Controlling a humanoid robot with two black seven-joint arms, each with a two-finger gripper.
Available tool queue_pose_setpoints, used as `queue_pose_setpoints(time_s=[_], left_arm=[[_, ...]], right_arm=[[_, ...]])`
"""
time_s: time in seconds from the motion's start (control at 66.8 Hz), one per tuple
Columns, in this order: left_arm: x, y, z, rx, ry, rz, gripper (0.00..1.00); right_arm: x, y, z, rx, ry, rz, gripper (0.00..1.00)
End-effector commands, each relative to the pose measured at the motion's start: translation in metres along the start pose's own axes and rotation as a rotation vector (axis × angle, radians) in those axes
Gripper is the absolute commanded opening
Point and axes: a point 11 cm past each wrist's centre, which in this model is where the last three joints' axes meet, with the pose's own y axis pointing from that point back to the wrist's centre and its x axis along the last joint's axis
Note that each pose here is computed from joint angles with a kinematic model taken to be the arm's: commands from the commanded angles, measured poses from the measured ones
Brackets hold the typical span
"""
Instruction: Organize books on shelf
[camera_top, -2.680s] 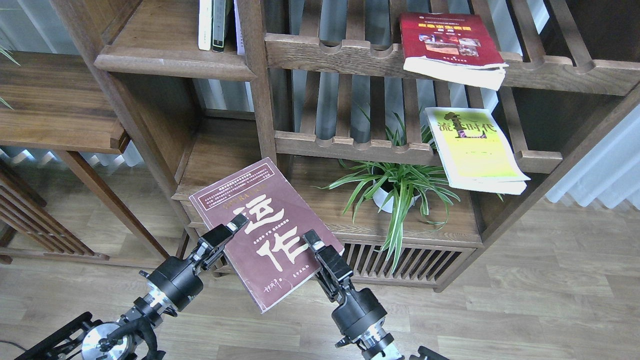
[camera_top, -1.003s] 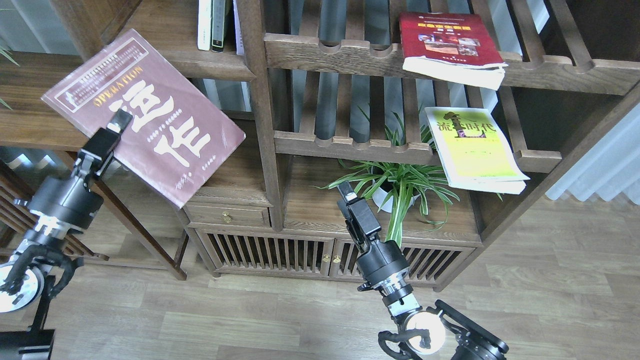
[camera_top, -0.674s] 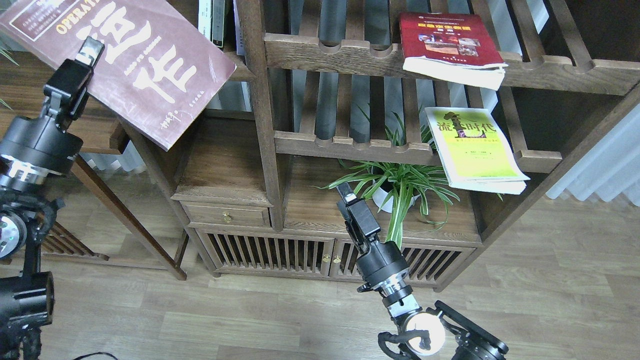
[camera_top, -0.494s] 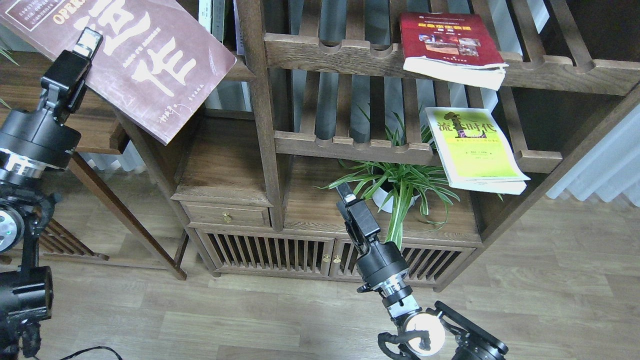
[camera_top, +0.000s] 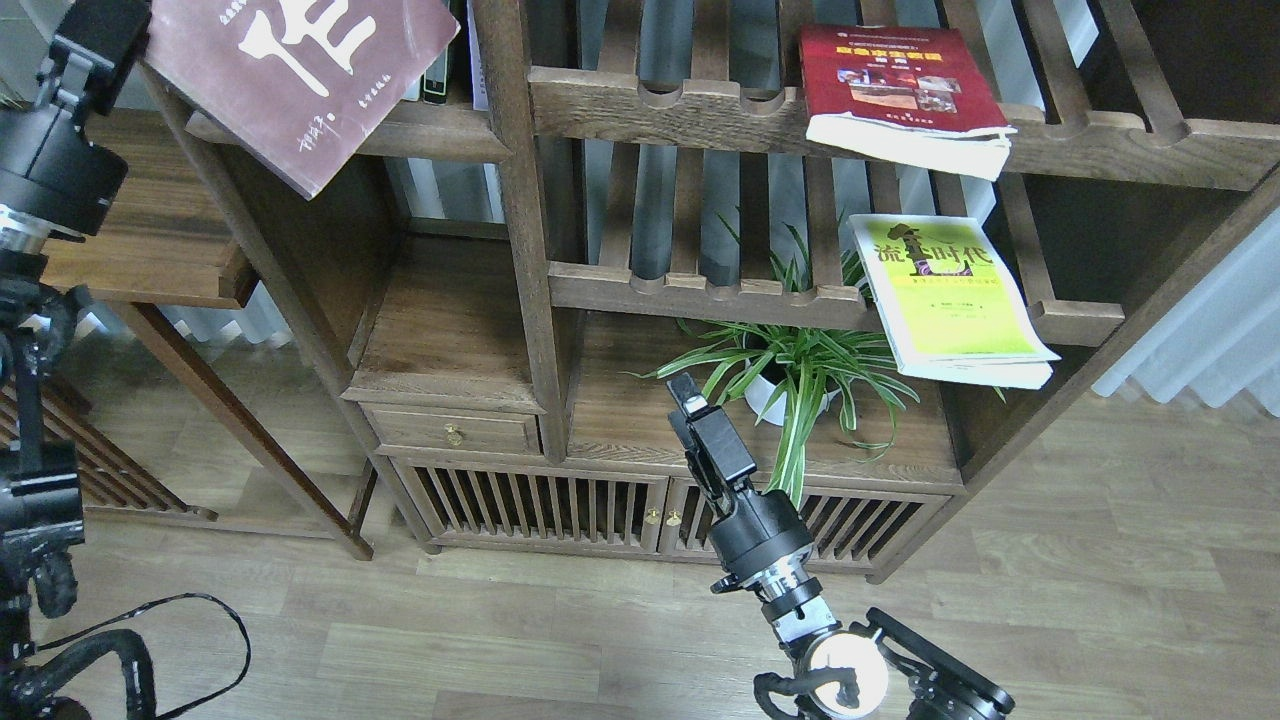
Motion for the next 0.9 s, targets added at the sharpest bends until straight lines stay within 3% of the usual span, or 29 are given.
queue_pose_setpoints(time_s=[0.0,0.329,0.883], left_arm=[[-0.002,-0.004,0.019,-0.005,-0.066,0.000,0.03],[-0.002,-0.011,0.037,0.035,-0.206,0.023,0.04],[0.013,-0.021,0.035,0.128,-0.351,0.108,0.04]], right_arm=[[0.000,0.000,0.000,0.001,-0.002,0.001,0.91],[0.000,0.000,0.000,0.000,0.000,0.001,0.93],[0.001,0.004,0.012,-0.037,-0.004,0.005,0.96]])
